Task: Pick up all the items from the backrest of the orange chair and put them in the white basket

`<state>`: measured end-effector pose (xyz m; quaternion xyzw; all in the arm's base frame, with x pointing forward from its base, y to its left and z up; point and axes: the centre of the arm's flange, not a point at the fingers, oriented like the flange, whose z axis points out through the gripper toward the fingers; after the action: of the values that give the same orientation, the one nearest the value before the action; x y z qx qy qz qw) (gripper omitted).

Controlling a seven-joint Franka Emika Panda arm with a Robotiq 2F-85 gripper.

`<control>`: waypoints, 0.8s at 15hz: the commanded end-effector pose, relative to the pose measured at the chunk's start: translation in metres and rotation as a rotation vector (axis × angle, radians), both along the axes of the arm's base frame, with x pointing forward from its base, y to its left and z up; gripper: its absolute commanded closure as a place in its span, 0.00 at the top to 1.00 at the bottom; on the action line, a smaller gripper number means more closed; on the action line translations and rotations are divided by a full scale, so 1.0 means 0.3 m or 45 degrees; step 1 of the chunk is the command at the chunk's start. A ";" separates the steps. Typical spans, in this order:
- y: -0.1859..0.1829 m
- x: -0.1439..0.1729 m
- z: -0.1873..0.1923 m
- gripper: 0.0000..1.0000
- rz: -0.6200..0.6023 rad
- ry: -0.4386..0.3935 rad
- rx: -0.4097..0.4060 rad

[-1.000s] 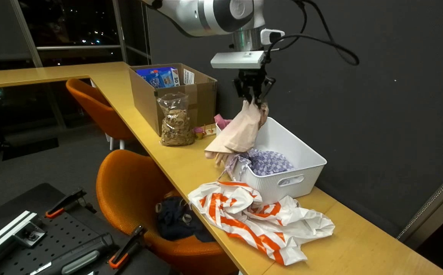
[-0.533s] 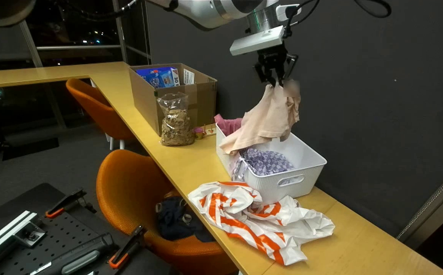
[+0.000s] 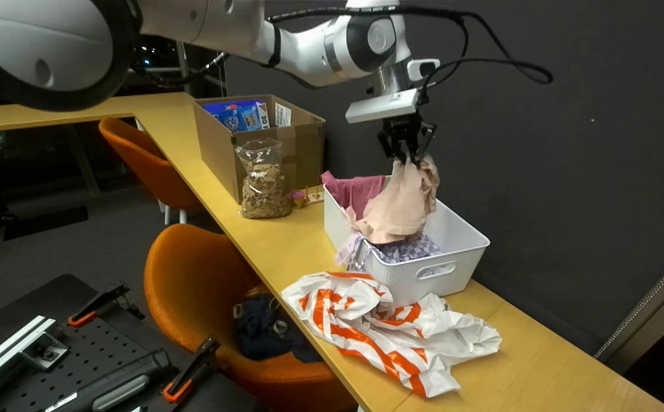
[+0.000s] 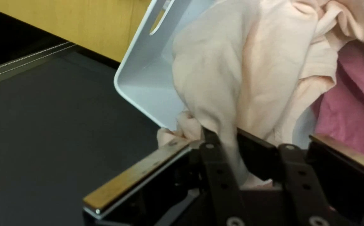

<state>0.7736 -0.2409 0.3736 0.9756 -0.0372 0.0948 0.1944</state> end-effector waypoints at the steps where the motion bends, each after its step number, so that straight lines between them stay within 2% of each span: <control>1: 0.054 0.039 -0.148 0.40 0.074 0.017 0.073; 4: 0.192 0.013 -0.174 0.62 0.175 0.009 0.130; 9: 0.482 0.051 -0.210 0.99 0.367 0.051 0.197; 12: 0.605 0.086 -0.306 1.00 0.457 0.104 0.190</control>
<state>0.8032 -0.0831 0.2985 0.9841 0.1017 0.0937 0.1111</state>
